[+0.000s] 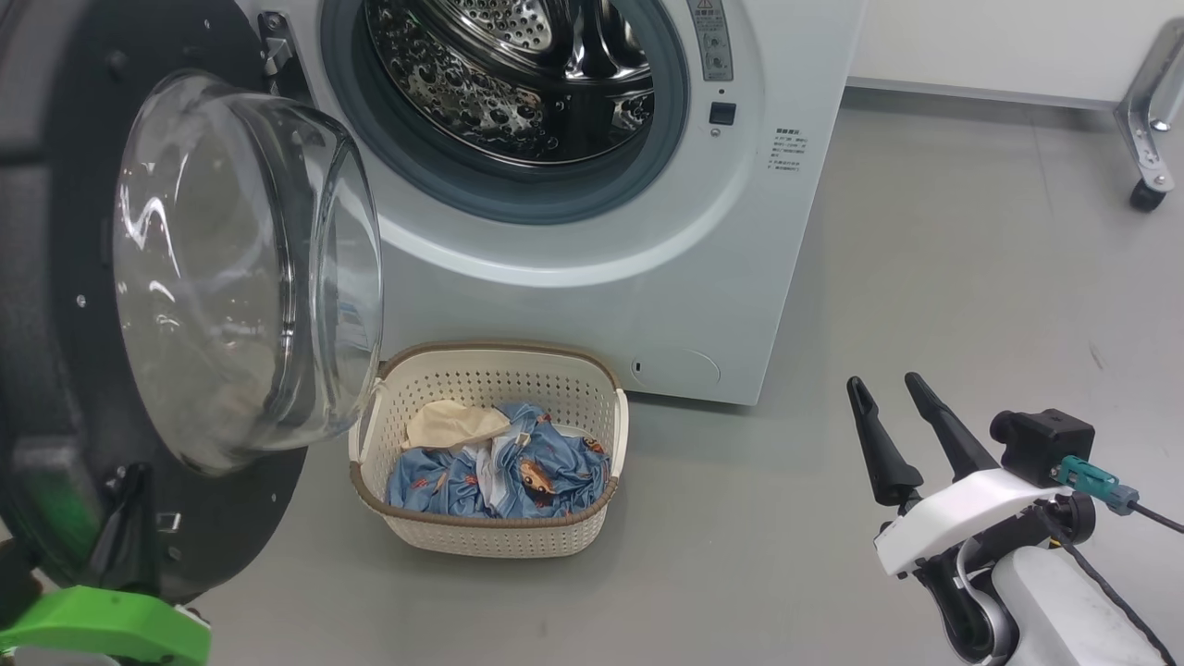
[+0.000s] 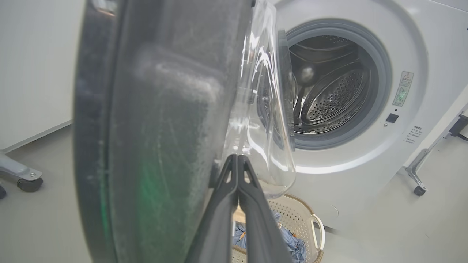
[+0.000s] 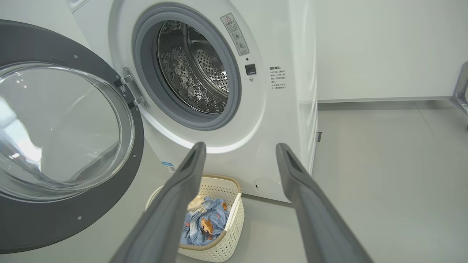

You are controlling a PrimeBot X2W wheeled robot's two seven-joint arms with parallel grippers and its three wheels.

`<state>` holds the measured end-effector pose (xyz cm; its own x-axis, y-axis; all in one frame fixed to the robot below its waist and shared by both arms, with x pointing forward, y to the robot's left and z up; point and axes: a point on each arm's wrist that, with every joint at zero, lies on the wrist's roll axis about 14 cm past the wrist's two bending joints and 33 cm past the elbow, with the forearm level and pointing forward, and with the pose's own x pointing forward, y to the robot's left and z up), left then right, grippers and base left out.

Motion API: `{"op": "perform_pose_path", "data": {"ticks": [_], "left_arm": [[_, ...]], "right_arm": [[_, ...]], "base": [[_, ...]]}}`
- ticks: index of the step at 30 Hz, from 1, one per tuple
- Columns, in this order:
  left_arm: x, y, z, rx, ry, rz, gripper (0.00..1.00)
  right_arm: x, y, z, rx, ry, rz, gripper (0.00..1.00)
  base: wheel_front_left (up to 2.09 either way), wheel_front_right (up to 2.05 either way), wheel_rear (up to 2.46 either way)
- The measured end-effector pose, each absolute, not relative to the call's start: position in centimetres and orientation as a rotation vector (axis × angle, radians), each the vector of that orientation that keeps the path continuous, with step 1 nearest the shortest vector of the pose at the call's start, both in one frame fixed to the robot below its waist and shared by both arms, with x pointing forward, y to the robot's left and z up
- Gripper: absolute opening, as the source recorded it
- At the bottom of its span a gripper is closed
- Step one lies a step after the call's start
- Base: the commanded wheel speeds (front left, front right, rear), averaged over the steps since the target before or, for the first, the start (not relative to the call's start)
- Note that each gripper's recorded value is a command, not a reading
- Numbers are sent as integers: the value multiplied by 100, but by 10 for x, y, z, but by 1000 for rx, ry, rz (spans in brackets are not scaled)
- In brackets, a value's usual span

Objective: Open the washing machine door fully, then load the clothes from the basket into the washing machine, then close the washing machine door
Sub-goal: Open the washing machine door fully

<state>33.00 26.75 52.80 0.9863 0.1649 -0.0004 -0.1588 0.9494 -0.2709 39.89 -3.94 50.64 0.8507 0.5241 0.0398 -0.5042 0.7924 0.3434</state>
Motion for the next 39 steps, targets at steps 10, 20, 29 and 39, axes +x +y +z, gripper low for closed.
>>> {"op": "perform_pose_path", "data": {"ticks": [10, 20, 29, 39], "left_arm": [[326, 321, 518, -216, 58, 270, 0], [335, 362, 520, -130, 137, 327, 0], [335, 409, 518, -169, 201, 434, 0], [347, 443, 517, -147, 276, 481, 0]], "right_arm": [[403, -28, 496, 378, 90, 572, 100], [414, -22, 486, 390, 114, 580, 100], [428, -5, 486, 402, 107, 618, 100], [445, 5, 475, 419, 122, 634, 100]], "base": [[0, 0, 0], [0, 0, 0], [0, 0, 0], [0, 0, 0]]}}
